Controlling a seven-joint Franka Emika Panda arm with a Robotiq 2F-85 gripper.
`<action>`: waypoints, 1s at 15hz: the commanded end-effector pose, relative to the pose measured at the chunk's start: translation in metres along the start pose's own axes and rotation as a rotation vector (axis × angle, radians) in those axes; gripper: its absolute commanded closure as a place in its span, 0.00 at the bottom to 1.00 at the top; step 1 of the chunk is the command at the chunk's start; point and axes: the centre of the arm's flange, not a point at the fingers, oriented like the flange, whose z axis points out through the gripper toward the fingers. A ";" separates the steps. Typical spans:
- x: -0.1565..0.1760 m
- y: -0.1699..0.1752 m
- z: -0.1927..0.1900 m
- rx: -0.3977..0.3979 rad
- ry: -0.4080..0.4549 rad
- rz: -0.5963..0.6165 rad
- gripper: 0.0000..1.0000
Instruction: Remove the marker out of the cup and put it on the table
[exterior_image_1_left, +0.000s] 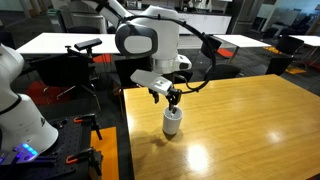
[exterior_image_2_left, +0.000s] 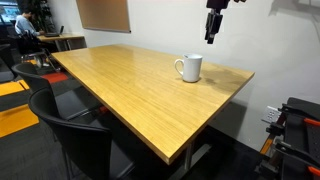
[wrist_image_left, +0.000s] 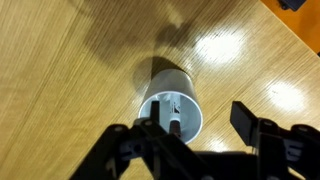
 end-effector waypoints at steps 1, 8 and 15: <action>0.010 0.012 0.015 -0.026 0.037 -0.016 0.29; 0.019 0.014 0.037 -0.010 0.107 -0.061 0.38; 0.025 0.015 0.048 0.019 0.123 -0.102 0.46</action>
